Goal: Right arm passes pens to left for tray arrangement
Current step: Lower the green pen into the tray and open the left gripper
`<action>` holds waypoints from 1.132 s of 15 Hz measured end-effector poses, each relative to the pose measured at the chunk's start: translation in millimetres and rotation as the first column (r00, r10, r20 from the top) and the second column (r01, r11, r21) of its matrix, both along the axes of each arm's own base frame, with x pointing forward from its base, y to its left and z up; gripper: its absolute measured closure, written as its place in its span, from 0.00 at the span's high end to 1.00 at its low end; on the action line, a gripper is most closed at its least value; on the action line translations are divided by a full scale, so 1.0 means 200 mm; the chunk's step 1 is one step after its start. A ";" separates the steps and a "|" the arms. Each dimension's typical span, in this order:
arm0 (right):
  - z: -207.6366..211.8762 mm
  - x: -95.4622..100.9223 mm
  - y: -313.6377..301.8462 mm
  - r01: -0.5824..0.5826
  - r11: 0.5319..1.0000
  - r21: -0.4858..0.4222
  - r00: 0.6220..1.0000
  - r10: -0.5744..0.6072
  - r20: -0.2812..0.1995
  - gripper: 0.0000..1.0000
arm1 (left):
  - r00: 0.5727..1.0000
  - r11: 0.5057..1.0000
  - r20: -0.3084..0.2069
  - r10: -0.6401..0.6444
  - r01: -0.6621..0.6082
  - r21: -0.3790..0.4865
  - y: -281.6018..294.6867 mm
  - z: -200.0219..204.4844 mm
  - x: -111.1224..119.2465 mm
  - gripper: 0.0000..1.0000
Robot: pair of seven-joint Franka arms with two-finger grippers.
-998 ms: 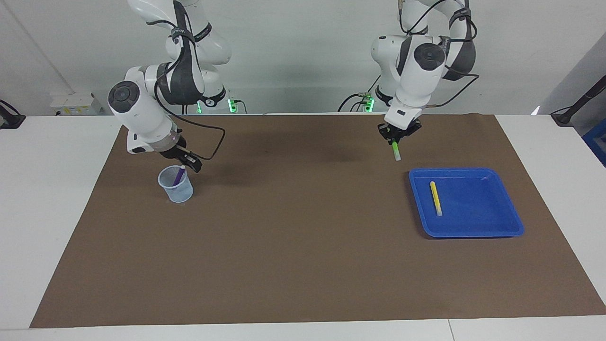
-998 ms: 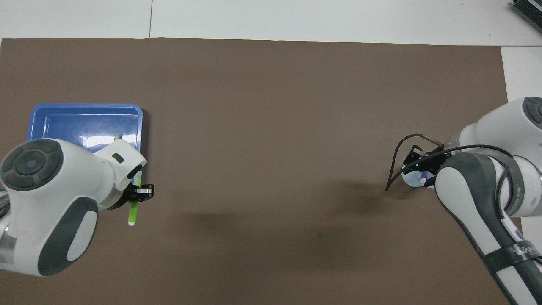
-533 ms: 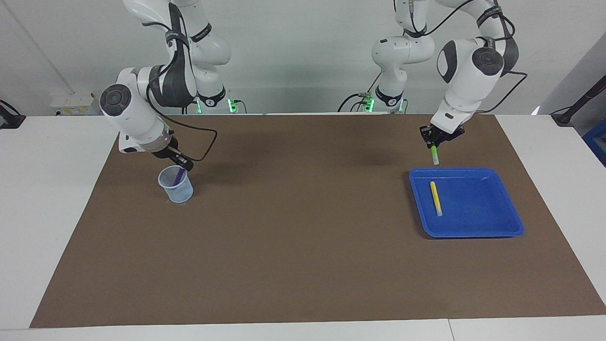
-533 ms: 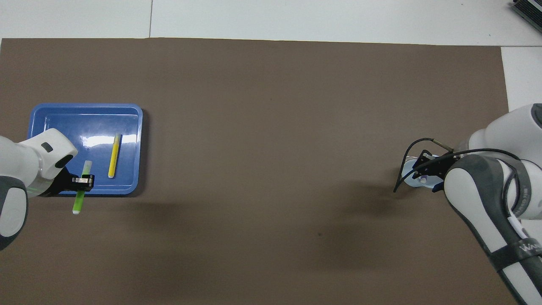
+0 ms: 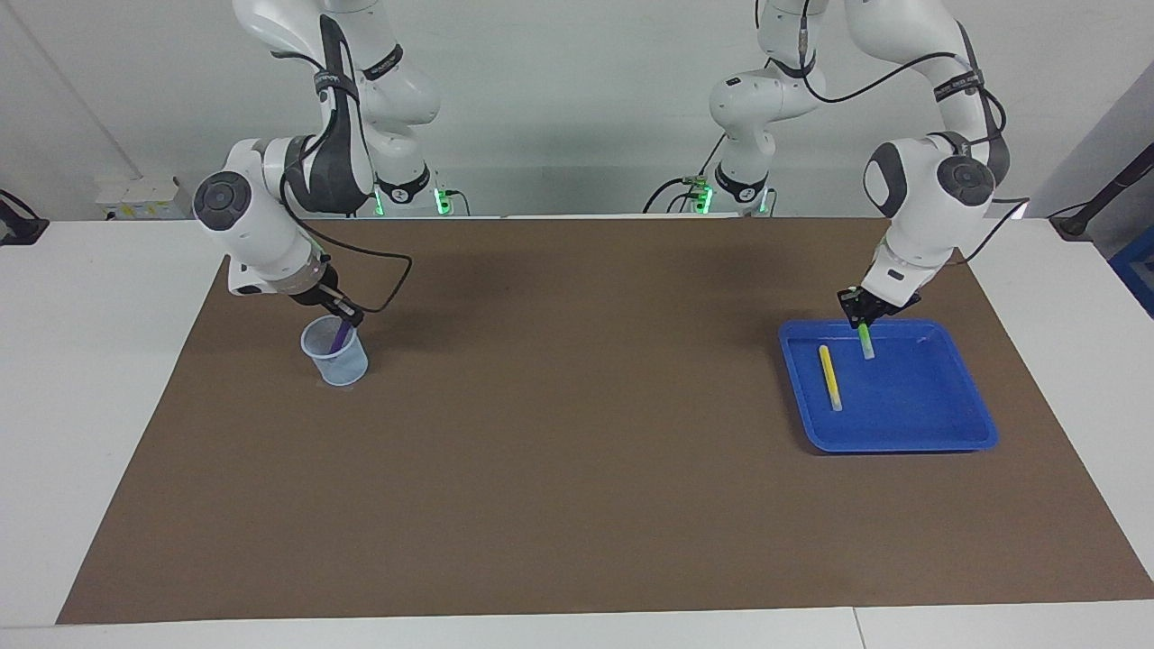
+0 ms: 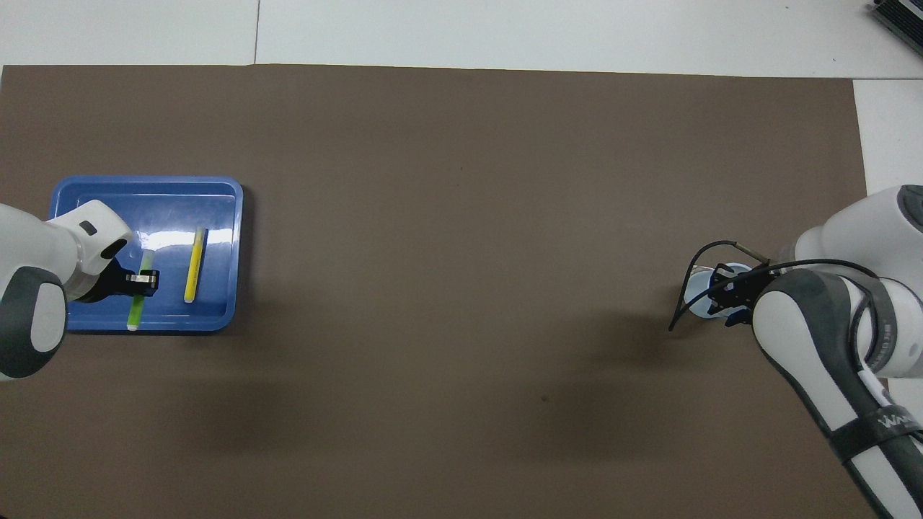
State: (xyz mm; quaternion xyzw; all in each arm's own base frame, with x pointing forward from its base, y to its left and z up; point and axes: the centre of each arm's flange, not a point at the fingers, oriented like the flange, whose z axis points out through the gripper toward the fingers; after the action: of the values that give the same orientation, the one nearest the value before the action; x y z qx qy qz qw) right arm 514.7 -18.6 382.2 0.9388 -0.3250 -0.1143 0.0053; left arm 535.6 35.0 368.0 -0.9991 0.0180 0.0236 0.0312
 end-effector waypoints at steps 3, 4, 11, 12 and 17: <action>0.00 0.00 0.00 -0.013 1.000 0.003 1.000 0.013 0.001 0.17 | 1.000 1.000 0.023 0.002 -0.002 -0.011 0.03 -0.11 0.10 0.18; 0.00 0.00 0.00 -0.019 1.000 0.004 1.000 0.019 0.002 0.17 | 1.000 1.000 0.027 -0.005 0.005 -0.002 0.05 -0.14 0.13 0.18; 0.20 0.05 0.01 -0.086 0.996 0.018 0.996 0.086 -0.007 0.17 | 0.997 1.000 0.080 -0.017 0.016 0.013 0.15 -0.32 0.24 0.18; 0.29 0.06 0.01 -0.099 0.995 0.020 0.995 0.099 -0.009 0.17 | 0.996 1.000 0.093 -0.016 0.015 0.011 0.15 -0.34 0.25 0.18; 0.72 0.07 0.08 -0.211 0.977 0.029 0.977 0.211 0.026 0.17 | 0.993 1.000 0.115 -0.018 0.017 0.009 0.16 -0.36 0.25 0.43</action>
State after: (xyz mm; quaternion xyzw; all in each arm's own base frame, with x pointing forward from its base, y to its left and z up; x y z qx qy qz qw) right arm 528.4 -2.7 526.5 0.9691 -0.2217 -0.1077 -0.0013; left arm 585.6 66.9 296.6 -0.9984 0.0250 -0.0342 0.0364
